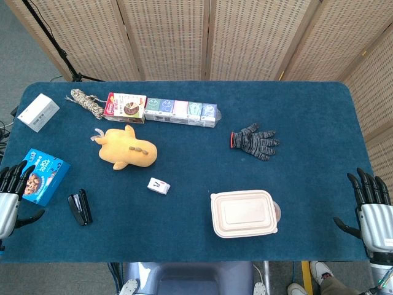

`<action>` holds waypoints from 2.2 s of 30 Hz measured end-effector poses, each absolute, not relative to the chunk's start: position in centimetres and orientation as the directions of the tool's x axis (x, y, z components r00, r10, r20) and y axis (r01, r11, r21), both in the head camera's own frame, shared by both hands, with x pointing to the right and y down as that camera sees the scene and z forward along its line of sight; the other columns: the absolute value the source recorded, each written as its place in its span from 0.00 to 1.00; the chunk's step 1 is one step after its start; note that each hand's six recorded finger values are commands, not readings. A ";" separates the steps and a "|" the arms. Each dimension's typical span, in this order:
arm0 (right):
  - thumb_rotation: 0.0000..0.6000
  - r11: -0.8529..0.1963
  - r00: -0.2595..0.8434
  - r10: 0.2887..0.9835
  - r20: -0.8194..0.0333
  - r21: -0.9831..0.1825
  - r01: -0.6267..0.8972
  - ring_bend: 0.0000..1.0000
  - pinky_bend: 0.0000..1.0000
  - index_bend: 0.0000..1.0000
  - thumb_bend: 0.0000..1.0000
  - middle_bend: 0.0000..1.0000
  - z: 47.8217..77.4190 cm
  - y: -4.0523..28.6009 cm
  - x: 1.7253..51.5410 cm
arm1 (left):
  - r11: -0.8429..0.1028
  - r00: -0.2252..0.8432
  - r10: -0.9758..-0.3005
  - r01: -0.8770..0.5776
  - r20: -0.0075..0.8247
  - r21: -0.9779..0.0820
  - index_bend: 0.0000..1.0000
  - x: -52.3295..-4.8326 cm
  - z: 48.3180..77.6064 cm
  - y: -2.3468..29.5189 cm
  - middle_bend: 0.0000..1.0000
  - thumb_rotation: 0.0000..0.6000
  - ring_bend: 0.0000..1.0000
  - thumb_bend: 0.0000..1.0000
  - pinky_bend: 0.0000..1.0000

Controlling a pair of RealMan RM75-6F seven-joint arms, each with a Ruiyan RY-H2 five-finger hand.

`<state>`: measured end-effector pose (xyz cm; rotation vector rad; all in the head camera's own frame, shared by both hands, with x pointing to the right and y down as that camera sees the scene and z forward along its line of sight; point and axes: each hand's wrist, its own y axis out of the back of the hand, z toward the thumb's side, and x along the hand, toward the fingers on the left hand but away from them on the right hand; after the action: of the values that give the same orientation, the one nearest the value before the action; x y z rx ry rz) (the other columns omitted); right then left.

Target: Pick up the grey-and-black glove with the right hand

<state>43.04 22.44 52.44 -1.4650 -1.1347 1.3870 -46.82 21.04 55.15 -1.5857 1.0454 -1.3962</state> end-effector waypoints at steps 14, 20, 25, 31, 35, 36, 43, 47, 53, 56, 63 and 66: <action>1.00 -0.331 -0.012 0.942 -0.334 -0.938 0.104 0.00 0.00 0.00 0.00 0.00 53.8 21.6 43.7 | -0.358 0.069 -0.933 -0.097 0.352 -0.929 0.00 -46.4 54.9 20.9 0.00 1.00 0.00 0.03 0.00; 1.00 -0.403 0.022 0.915 -0.403 -0.911 0.084 0.00 0.00 0.00 0.00 0.00 56.5 18.8 43.7 | -0.344 0.071 -0.938 -0.094 0.338 -0.934 0.00 -45.8 54.9 20.6 0.00 1.00 0.00 0.03 0.00; 1.00 -0.453 0.069 0.891 -0.448 -0.888 0.078 0.00 0.00 0.00 0.00 0.00 59.3 14.3 42.7 | -0.334 0.066 -0.942 -0.072 0.330 -0.940 0.00 -45.4 55.2 20.4 0.00 1.00 0.00 0.03 0.00; 1.00 -0.490 0.089 0.871 -0.483 -0.869 0.077 0.00 0.00 0.00 0.00 0.00 63.4 8.5 41.1 | -0.333 0.035 -0.943 -0.042 0.332 -0.942 0.00 -45.4 56.0 20.2 0.00 1.00 0.00 0.03 0.00; 1.00 -0.524 0.099 0.852 -0.515 -0.842 0.126 0.00 0.00 0.00 0.00 0.00 66.4 5.5 39.1 | -0.334 0.010 -0.943 -0.037 0.334 -0.942 0.00 -45.7 56.4 19.8 0.00 1.00 0.00 0.03 0.00; 1.00 -0.532 0.103 0.847 -0.522 -0.836 0.138 0.00 0.00 0.00 0.00 0.00 67.2 4.7 38.4 | -0.333 0.005 -0.943 -0.036 0.333 -0.942 0.00 -45.8 56.5 19.6 0.00 1.00 0.00 0.03 0.00; 1.00 -0.595 0.080 0.801 -0.593 -0.773 0.219 0.00 0.00 0.00 0.00 0.00 71.7 2.4 35.8 | -0.333 -0.016 -0.943 -0.029 0.333 -0.943 0.00 -46.2 56.8 19.2 0.00 1.00 0.00 0.03 0.00; 1.00 -0.631 0.084 0.769 -0.634 -0.731 0.261 0.00 0.00 0.00 0.00 0.00 73.9 2.0 33.7 | -0.337 -0.030 -0.941 -0.027 0.338 -0.941 0.00 -46.5 57.0 19.0 0.00 1.00 0.00 0.03 0.00; 1.00 -0.645 0.110 0.756 -0.645 -0.704 0.298 0.00 0.00 0.00 0.00 0.00 75.3 2.0 31.1 | -0.344 -0.044 -0.938 -0.023 0.345 -0.939 0.00 -46.9 57.3 18.7 0.00 1.00 0.00 0.03 0.00; 1.00 -0.648 0.109 0.752 -0.650 -0.701 0.297 0.00 0.00 0.00 0.00 0.00 75.8 1.8 30.6 | -0.347 -0.047 -0.936 -0.023 0.348 -0.938 0.00 -46.9 57.4 18.7 0.00 1.00 0.00 0.03 0.00; 1.00 -0.661 0.094 0.740 -0.666 -0.693 0.288 0.00 0.00 0.00 0.00 0.00 77.1 1.9 29.9 | -0.339 -0.053 -0.939 -0.029 0.340 -0.940 0.00 -47.1 57.2 18.7 0.00 1.00 0.00 0.04 0.00; 1.00 -0.666 0.095 0.733 -0.673 -0.684 0.296 0.00 0.01 0.02 0.00 0.01 77.5 2.0 29.5 | -0.337 -0.055 -0.939 -0.031 0.338 -0.941 0.00 -47.1 57.2 18.6 0.00 1.00 0.00 0.04 0.00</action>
<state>29.53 2.03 77.45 -2.0053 -1.0113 1.5946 -47.13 18.61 57.20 -1.4475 1.0865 -1.4960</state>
